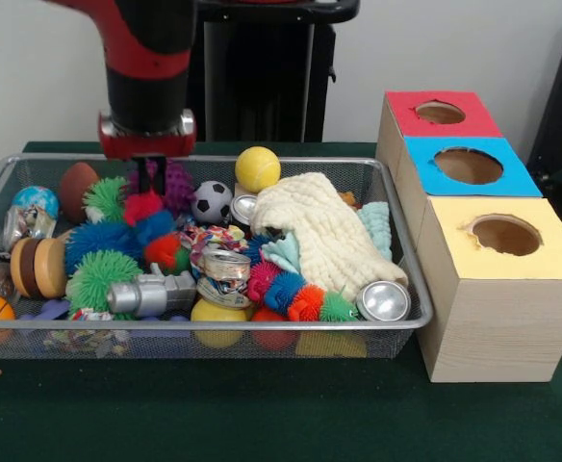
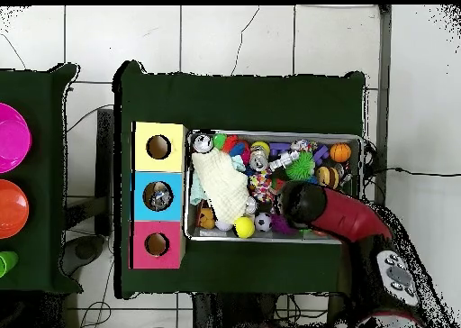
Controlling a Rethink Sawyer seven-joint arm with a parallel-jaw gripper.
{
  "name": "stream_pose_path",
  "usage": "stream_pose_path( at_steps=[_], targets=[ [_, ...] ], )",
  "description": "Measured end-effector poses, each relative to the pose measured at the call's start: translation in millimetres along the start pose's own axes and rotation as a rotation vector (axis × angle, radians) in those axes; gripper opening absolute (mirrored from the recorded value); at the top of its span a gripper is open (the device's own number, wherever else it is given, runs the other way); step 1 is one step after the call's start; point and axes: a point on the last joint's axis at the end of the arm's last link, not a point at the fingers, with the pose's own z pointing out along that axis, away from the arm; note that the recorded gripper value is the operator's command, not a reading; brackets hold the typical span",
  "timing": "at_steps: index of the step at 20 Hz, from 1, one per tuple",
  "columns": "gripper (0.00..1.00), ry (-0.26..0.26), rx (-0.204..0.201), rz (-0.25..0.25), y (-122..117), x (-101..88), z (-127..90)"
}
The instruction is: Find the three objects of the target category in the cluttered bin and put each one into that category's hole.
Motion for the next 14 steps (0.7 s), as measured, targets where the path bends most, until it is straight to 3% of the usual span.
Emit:
stream_pose_path(
  at_steps=[2,3,7,12,14],
  targets=[
    [0.00,-0.021,0.027,0.009,-9,0.0,-20],
    [0.00,-0.058,0.068,0.026,-24,-0.8,-49],
    [0.00,-0.104,0.127,0.048,-43,0.3,-88],
    [0.00,-0.161,0.205,0.054,-54,-0.9,-118],
    [0.00,-0.176,0.221,0.051,-55,-2.7,-120]
  ],
)
